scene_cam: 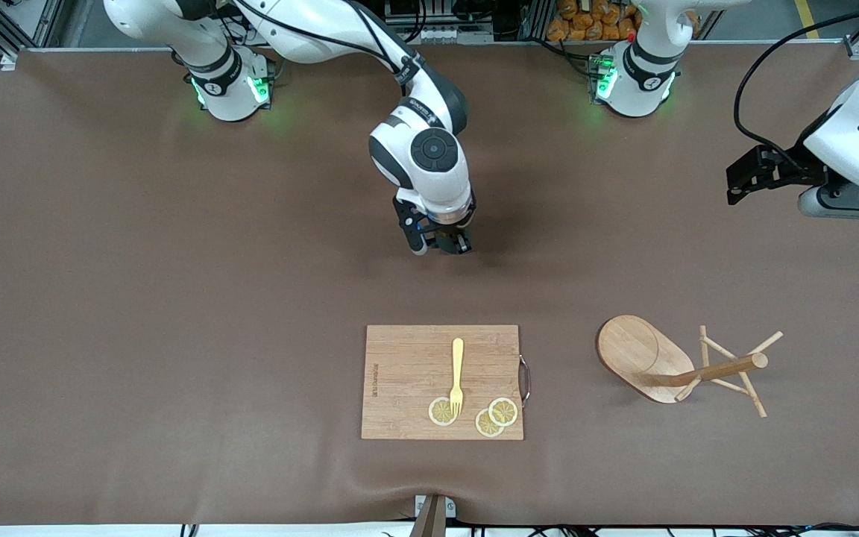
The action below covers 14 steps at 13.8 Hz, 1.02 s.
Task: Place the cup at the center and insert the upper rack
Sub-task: 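Lower the mug at center, open the right gripper while the left gripper approaches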
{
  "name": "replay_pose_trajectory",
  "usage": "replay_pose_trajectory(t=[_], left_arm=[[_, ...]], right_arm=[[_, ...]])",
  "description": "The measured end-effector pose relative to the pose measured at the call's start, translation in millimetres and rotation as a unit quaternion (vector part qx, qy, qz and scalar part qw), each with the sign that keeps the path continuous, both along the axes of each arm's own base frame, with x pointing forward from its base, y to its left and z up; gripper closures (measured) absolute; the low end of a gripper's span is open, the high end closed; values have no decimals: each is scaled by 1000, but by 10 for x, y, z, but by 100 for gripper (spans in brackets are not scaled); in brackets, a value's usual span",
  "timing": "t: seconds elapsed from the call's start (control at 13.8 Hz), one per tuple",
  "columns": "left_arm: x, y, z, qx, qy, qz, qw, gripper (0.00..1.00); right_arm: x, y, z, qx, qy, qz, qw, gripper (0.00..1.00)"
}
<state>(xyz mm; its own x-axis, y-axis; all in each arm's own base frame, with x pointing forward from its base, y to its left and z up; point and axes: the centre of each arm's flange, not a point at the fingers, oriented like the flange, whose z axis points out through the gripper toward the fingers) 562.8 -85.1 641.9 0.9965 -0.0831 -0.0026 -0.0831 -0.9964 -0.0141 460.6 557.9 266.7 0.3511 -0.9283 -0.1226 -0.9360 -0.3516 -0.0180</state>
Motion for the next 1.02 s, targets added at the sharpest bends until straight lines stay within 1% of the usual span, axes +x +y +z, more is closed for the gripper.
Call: replay_pose_trajectory(t=[0.29, 0.51, 0.58, 0.65, 0.73, 0.8, 1.02], left_arm=[[0, 2, 0, 0, 0, 0, 1000, 0], [-8, -49, 0, 0, 0, -3, 1000, 0], [-10, -65, 0, 0, 0, -4, 1000, 0], [-12, -76, 0, 0, 0, -5, 1000, 0], [-11, -81, -9, 0, 1, -5, 1000, 0], [2, -78, -37, 0, 3, -3, 1000, 0], [95, -59, -212, 0, 18, -1, 1000, 0]], right_arm=[[-96, 71, -157, -8, 6, 7, 1000, 96], [-91, 90, -139, -7, 4, 4, 1000, 96], [-75, 86, -127, -7, 2, 0, 1000, 89], [-53, 83, -108, -6, 0, -2, 1000, 81], [-26, 84, -75, -4, -2, -3, 1000, 69], [10, 79, -27, -5, -2, -5, 1000, 59], [235, -23, 266, -22, 16, -16, 1000, 27]])
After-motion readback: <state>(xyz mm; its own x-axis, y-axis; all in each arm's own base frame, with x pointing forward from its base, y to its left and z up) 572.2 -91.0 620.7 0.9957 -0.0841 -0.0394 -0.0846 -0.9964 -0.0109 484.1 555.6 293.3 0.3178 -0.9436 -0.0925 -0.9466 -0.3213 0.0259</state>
